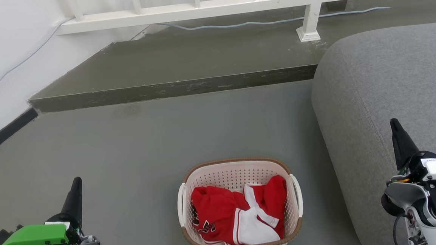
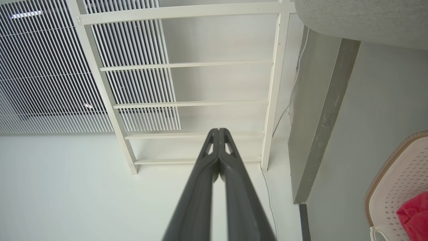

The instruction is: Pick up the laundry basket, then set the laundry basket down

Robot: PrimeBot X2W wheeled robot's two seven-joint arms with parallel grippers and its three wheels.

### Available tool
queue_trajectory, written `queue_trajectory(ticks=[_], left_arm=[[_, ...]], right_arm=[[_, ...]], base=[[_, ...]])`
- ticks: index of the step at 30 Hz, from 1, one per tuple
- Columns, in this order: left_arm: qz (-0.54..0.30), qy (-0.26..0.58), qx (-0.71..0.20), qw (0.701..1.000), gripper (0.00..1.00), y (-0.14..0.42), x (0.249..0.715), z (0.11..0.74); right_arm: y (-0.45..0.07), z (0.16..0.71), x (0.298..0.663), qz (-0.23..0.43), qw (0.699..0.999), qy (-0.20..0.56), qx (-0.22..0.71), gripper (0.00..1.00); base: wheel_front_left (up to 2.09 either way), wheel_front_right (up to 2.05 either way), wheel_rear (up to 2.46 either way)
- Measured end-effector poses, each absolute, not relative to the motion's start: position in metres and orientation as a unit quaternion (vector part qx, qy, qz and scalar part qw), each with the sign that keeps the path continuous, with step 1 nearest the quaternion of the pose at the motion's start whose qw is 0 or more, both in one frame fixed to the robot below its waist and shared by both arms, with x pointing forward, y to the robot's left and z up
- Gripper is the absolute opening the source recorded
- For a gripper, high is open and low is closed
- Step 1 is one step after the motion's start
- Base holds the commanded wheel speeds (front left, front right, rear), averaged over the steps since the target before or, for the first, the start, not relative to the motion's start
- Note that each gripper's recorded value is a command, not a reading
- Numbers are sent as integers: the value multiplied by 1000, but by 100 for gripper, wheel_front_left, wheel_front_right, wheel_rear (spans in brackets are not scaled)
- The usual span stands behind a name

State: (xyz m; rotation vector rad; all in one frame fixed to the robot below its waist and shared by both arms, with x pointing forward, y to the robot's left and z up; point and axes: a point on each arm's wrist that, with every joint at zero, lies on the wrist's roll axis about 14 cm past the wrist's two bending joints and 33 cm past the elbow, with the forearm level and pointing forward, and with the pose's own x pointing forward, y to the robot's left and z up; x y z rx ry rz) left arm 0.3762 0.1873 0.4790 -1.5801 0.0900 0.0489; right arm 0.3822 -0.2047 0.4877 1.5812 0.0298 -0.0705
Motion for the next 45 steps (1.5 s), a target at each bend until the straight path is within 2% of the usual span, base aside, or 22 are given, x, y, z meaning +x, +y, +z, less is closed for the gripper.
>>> queue_trajectory(ticks=[6, 7, 13, 26, 31, 45], left_arm=[[22, 40, -710, 703, 0, 187, 376, 479], [22, 40, -710, 703, 100, 187, 376, 479], [47, 71, -717, 691, 100, 179, 364, 453], [48, 59, -711, 699, 100, 179, 366, 458], [42, 56, -697, 714, 100, 176, 368, 463], [20, 55, -624, 779, 100, 171, 372, 472]], right_arm=[[-205, 488, 382, -32, 703, 13, 711, 0], [-205, 488, 382, -32, 703, 13, 711, 100], [-197, 457, 367, -64, 691, 47, 718, 100], [-193, 466, 371, -51, 708, 39, 704, 100], [-192, 469, 373, -47, 727, 38, 684, 100], [-183, 477, 376, -28, 776, 38, 629, 100]], base=[[0, 0, 0], [0, 0, 0], [0, 0, 0], [0, 0, 0], [0, 0, 0], [0, 0, 0]])
